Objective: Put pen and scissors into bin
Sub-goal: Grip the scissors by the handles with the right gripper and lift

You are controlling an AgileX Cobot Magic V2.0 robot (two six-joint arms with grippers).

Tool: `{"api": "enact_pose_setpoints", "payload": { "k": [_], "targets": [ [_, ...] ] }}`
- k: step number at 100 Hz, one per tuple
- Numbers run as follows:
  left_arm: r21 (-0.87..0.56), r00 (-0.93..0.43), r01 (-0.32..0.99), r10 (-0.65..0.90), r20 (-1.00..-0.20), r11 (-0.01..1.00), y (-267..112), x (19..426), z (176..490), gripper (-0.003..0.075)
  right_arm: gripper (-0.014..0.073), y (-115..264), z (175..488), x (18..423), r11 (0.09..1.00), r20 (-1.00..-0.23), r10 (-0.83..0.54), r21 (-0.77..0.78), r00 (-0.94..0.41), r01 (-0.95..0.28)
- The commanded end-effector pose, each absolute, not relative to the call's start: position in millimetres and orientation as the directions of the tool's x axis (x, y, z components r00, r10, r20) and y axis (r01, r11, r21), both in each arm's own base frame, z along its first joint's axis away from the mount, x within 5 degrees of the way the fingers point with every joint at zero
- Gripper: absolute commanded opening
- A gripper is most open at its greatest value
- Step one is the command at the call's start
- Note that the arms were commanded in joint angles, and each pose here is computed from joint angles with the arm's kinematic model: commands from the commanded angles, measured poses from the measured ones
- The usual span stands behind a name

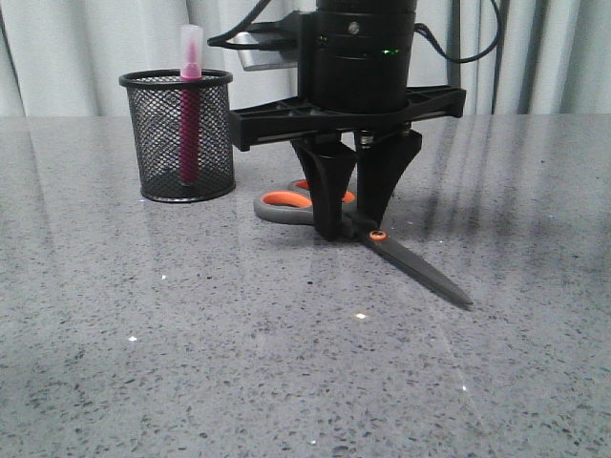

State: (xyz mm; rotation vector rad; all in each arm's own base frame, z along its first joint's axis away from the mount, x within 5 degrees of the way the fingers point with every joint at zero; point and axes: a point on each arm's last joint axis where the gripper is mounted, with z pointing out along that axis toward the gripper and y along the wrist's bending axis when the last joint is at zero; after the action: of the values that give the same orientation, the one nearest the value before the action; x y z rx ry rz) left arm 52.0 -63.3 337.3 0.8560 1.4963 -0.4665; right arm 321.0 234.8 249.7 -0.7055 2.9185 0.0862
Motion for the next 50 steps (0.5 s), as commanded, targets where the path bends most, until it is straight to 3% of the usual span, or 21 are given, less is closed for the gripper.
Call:
{"api": "enact_pose_setpoints", "payload": {
  "k": [1, 23, 50],
  "targets": [
    [0.168, 0.072, 0.737, 0.171, -0.983, 0.655, -63.6, 53.0, 348.2, -0.0022, -0.0066, 236.6, 253.3, 326.6, 0.885, -0.219, -0.452, 0.009, -0.865, -0.465],
    [0.164, 0.062, 0.752, 0.179, -0.982, 0.639, -64.7, 51.5, 346.7, -0.0022, -0.0066, 225.7, 287.9, 317.8, 0.882, -0.295, -0.455, -0.022, -0.840, -0.470],
    [0.163, 0.057, 0.761, 0.185, -0.981, 0.628, -65.4, 50.6, 345.8, -0.0022, -0.0066, 198.3, 378.2, 280.7, 0.893, -0.556, -0.358, 0.033, -0.750, -0.450]
  ]
}}
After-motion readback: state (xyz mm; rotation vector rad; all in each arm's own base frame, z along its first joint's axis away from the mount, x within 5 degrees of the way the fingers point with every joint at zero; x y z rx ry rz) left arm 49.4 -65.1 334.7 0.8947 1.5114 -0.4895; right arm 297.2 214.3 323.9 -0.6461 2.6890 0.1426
